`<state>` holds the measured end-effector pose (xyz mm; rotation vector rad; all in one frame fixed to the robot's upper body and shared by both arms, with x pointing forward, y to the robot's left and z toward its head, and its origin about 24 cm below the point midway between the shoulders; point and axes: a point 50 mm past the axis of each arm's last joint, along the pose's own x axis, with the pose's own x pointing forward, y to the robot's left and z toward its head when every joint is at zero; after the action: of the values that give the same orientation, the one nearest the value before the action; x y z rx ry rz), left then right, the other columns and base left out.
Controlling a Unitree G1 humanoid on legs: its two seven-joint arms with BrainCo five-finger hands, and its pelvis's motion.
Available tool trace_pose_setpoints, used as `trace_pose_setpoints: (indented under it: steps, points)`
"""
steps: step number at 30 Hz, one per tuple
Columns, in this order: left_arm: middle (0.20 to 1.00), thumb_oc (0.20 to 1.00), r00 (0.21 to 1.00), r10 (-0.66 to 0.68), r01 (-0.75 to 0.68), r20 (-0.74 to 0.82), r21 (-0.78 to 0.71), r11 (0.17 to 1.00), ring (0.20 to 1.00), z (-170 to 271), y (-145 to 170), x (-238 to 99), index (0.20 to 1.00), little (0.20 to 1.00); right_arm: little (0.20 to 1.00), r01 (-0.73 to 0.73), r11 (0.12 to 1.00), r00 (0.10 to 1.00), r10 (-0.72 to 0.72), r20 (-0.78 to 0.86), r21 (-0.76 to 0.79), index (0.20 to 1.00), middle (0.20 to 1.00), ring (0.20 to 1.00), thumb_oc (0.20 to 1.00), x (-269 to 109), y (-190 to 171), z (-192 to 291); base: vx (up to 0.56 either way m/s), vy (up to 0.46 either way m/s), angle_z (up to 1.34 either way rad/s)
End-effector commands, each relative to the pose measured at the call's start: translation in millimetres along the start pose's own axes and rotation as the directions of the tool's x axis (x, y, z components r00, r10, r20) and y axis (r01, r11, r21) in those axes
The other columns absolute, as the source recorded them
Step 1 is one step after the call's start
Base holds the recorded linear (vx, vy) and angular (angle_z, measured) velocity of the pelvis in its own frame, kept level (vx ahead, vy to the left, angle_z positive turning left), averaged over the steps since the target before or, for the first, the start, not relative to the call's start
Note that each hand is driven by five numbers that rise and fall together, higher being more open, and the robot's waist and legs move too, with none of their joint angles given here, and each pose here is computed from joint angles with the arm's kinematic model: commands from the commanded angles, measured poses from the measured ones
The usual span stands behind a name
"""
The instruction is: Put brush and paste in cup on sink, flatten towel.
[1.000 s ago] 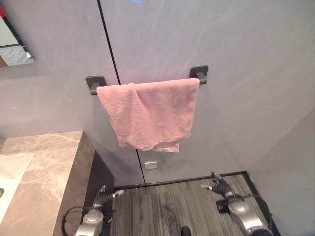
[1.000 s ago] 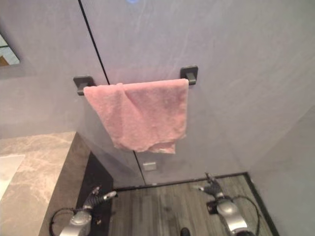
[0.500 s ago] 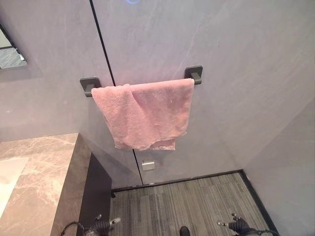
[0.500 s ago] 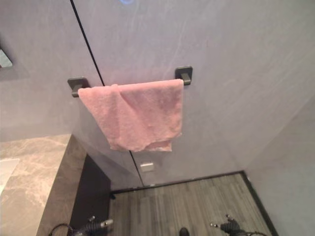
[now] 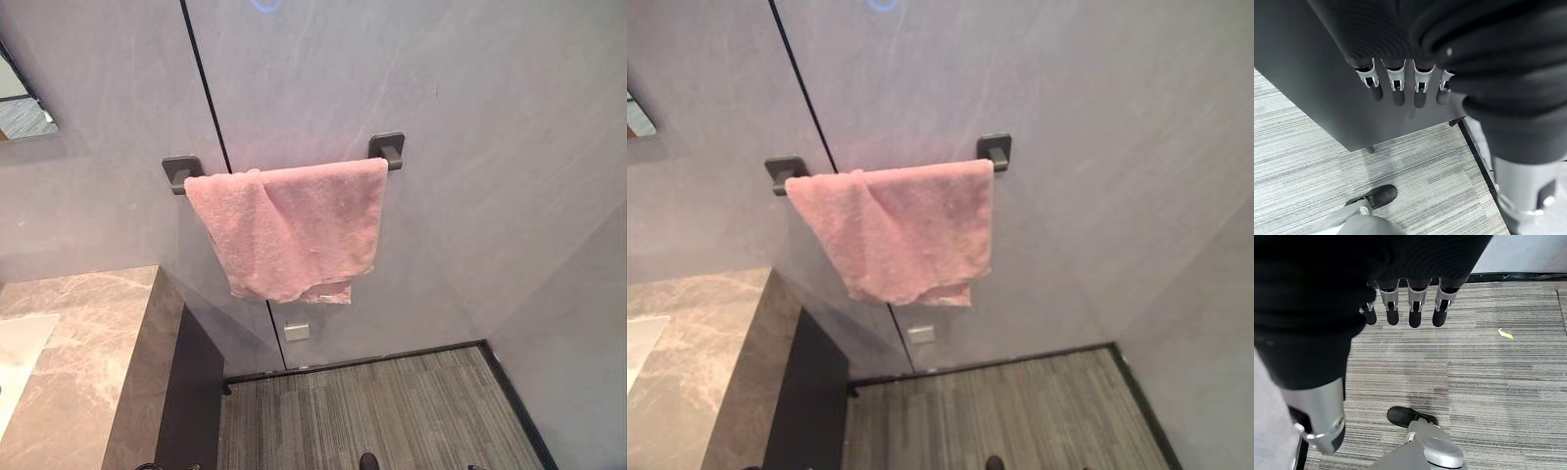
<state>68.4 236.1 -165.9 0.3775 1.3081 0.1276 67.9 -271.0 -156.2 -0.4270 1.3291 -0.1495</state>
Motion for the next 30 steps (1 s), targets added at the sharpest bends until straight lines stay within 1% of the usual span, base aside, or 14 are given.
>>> trace_pose_setpoints:
  steps: [1, 5, 8, 10, 11, 15, 19, 20, 21, 23, 26, 28, 29, 30]
  points:
    - [1.0, 1.0, 0.999, 0.041, -0.041, 0.004, 0.031, 0.999, 1.0, 9.7, 12.7, 2.7, 1.0, 1.0, 1.0, 0.002, 0.999, 1.0, -0.003, 0.03, 0.032, 1.0, 1.0, 1.0, 1.0, 1.5, 5.3, 18.8, 0.0, 0.0, 0.0]
    - [1.0, 1.0, 0.999, 0.041, -0.041, 0.011, 0.038, 0.998, 1.0, 10.8, 12.5, 2.7, 1.0, 1.0, 1.0, -0.01, 0.999, 0.994, 0.005, 0.106, 0.049, 1.0, 1.0, 1.0, 1.0, 0.9, 6.1, 37.2, 0.0, 0.0, 0.0]
    - [1.0, 1.0, 0.999, 0.038, -0.039, 0.025, 0.048, 0.998, 1.0, 14.0, 12.6, 2.8, 1.0, 1.0, 1.0, -0.061, 0.991, 0.972, 0.031, 0.233, 0.122, 1.0, 1.0, 1.0, 1.0, -2.8, 6.5, 69.0, 0.0, 0.0, 0.0]
    - [1.0, 1.0, 0.999, 0.033, -0.035, 0.033, 0.064, 0.997, 1.0, 15.4, 12.3, 2.8, 1.0, 1.0, 1.0, -0.101, 0.99, 0.931, 0.06, 0.36, 0.099, 1.0, 1.0, 1.0, 1.0, -10.2, 6.1, 102.0, 0.0, 0.0, 0.0]
    - [1.0, 1.0, 0.999, 0.032, -0.035, 0.033, 0.064, 0.997, 1.0, 15.4, 12.3, 2.8, 1.0, 1.0, 1.0, -0.101, 0.99, 0.931, 0.059, 0.36, 0.099, 1.0, 1.0, 1.0, 1.0, -10.2, 6.0, 102.0, 0.0, 0.0, 0.0]
    - [1.0, 1.0, 0.999, 0.028, -0.03, 0.028, 0.082, 0.996, 1.0, 13.9, 10.6, 2.6, 1.0, 1.0, 1.0, -0.186, 0.975, 0.84, 0.092, 0.534, 0.125, 1.0, 1.0, 1.0, 1.0, -28.1, 8.5, 152.3, 0.0, 0.0, 0.0]
    - [1.0, 1.0, 0.999, 0.031, -0.032, 0.012, 0.08, 0.996, 1.0, 10.2, 9.9, 2.4, 1.0, 1.0, 1.0, -0.271, 0.943, 0.787, 0.103, 0.608, 0.191, 1.0, 1.0, 1.0, 1.0, -39.6, 16.2, 175.6, -0.02, 0.015, 0.03]
    - [1.0, 1.0, 0.999, 0.039, -0.04, 0.01, 0.075, 0.996, 1.0, 10.8, 10.1, 2.5, 1.0, 1.0, 1.0, -0.343, 0.908, 0.742, 0.106, 0.662, 0.239, 1.0, 1.0, 1.0, 1.0, -50.2, 20.9, 192.8, -0.11, 0.019, 0.07]
    - [1.0, 1.0, 0.999, 0.053, -0.053, 0.01, 0.068, 0.996, 1.0, 12.8, 12.7, 2.9, 1.0, 1.0, 1.0, -0.376, 0.901, 0.685, 0.113, 0.72, 0.216, 1.0, 1.0, 1.0, 1.0, -63.6, 25.1, 213.3, -0.14, 0.016, 0.07]
    - [1.0, 1.0, 0.997, 0.073, -0.073, 0.01, 0.077, 0.994, 1.0, 13.3, 15.3, 3.0, 1.0, 1.0, 1.0, -0.419, 0.89, 0.622, 0.138, 0.771, 0.179, 1.0, 1.0, 1.0, 1.0, -78.4, 31.8, 228.8, -0.04, 0.001, 0.06]
    - [1.0, 1.0, 0.995, 0.099, -0.099, 0.0, 0.071, 0.993, 1.0, 12.0, 16.0, 2.9, 1.0, 1.0, 1.0, -0.578, 0.796, 0.497, 0.167, 0.851, 0.181, 1.0, 1.0, 1.0, 1.0, -107.0, 43.8, 255.0, -0.02, 0.005, 0.17]
    - [1.0, 1.0, 0.995, 0.101, -0.101, 0.007, 0.081, 0.992, 1.0, 14.8, 14.0, 2.9, 1.0, 1.0, 1.0, -0.667, 0.729, 0.428, 0.202, 0.881, 0.156, 1.0, 1.0, 1.0, 1.0, -124.9, 55.0, 270.6, 0.0, 0.014, 0.16]
    - [1.0, 1.0, 0.995, 0.101, -0.101, 0.007, 0.081, 0.992, 1.0, 14.9, 14.0, 2.9, 1.0, 1.0, 1.0, -0.667, 0.729, 0.428, 0.203, 0.881, 0.156, 1.0, 1.0, 1.0, 1.0, -124.9, 55.0, 270.6, 0.02, -0.001, 0.09]
    - [1.0, 1.0, 0.995, 0.101, -0.103, 0.022, 0.102, 0.99, 1.0, 19.3, 13.4, 3.1, 1.0, 1.0, 1.0, -0.71, 0.7, 0.357, 0.26, 0.897, 0.08, 1.0, 1.0, 1.0, 1.0, -140.6, 64.3, 280.8, 0.01, -0.006, 0.04]
